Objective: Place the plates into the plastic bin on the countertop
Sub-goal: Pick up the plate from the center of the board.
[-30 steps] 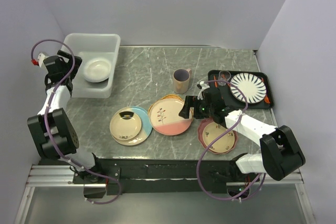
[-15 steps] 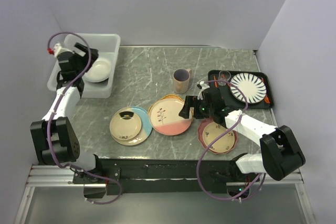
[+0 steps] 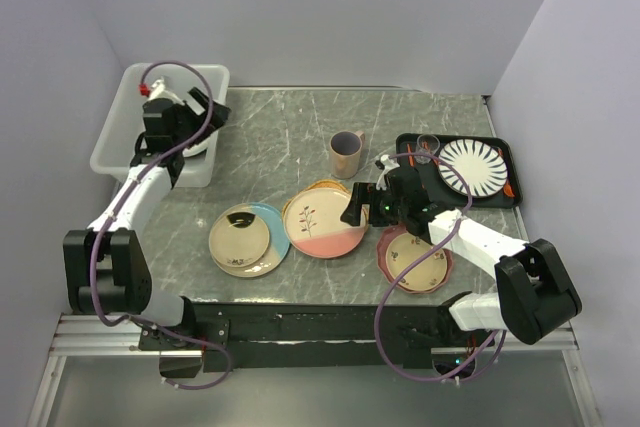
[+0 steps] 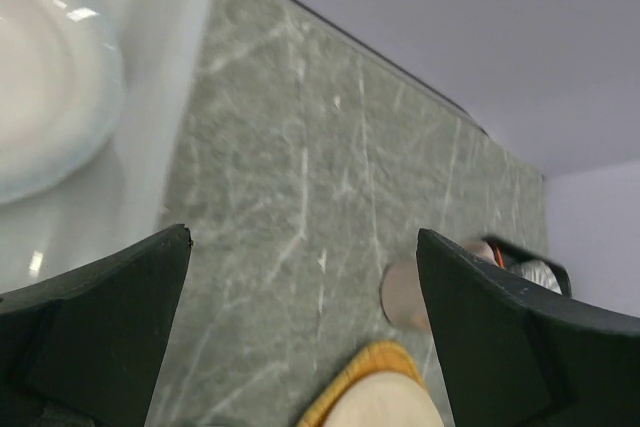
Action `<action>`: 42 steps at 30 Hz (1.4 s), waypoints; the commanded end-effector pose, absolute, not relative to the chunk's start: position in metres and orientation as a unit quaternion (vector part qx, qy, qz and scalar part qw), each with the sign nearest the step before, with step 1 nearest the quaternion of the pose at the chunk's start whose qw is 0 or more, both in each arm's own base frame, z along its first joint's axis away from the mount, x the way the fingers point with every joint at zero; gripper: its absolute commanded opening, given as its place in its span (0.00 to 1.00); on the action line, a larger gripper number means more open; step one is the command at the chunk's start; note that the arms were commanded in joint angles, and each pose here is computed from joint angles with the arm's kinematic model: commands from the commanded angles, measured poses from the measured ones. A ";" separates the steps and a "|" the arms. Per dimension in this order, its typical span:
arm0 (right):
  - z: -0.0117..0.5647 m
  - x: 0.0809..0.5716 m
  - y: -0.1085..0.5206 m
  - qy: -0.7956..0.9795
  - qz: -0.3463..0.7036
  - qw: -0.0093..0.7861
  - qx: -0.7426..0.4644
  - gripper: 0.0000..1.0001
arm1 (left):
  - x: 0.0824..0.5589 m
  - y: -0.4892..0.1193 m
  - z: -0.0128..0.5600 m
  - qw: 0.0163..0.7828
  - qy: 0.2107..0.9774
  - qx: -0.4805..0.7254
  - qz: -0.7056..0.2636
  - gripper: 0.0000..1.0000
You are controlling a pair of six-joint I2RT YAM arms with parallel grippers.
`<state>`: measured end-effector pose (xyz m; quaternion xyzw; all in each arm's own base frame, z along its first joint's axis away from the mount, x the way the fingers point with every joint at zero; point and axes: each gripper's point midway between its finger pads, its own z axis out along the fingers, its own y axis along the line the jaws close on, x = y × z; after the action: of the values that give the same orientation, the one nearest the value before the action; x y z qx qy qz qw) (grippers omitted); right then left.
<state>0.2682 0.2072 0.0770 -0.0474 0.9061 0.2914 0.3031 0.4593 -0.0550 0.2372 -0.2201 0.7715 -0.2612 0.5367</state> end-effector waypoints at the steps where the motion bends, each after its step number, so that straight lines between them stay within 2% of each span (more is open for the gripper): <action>1: 0.089 0.275 0.212 0.897 0.298 0.324 -0.055 1.00 | 0.432 -0.102 0.244 0.517 0.787 -0.148 -0.302 0.99; 12: 0.089 0.274 0.213 0.896 0.301 0.322 -0.052 1.00 | 0.377 -0.194 0.170 0.411 0.841 -0.092 -0.340 0.99; 17: 0.079 0.273 0.212 0.905 0.294 0.303 -0.043 1.00 | 0.361 -0.210 0.131 0.373 0.868 -0.081 -0.318 0.99; 20: 0.072 0.273 0.213 0.911 0.290 0.292 -0.039 0.95 | 0.348 -0.217 0.115 0.352 0.880 -0.070 -0.312 0.99; 21: 0.072 0.273 0.214 0.910 0.293 0.289 -0.039 0.90 | 0.344 -0.220 0.112 0.347 0.882 -0.066 -0.312 0.99; 27: 0.064 0.274 0.216 0.916 0.291 0.273 -0.038 0.70 | 0.328 -0.221 0.103 0.333 0.890 -0.058 -0.306 0.99; 36: 0.061 0.275 0.218 0.918 0.290 0.268 -0.036 0.43 | 0.318 -0.212 0.104 0.329 0.899 -0.051 -0.285 0.99; 38: 0.058 0.275 0.218 0.919 0.291 0.265 -0.033 0.41 | 0.315 -0.213 0.102 0.323 0.900 -0.049 -0.289 0.99; 42: 0.057 0.276 0.218 0.920 0.290 0.263 -0.029 0.26 | 0.310 -0.217 0.096 0.309 0.901 -0.048 -0.301 0.99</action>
<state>0.2641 0.2054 0.0419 -0.0220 0.9305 0.2704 0.2463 0.3160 -0.2136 0.0947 -0.0629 0.9025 -0.2911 0.3111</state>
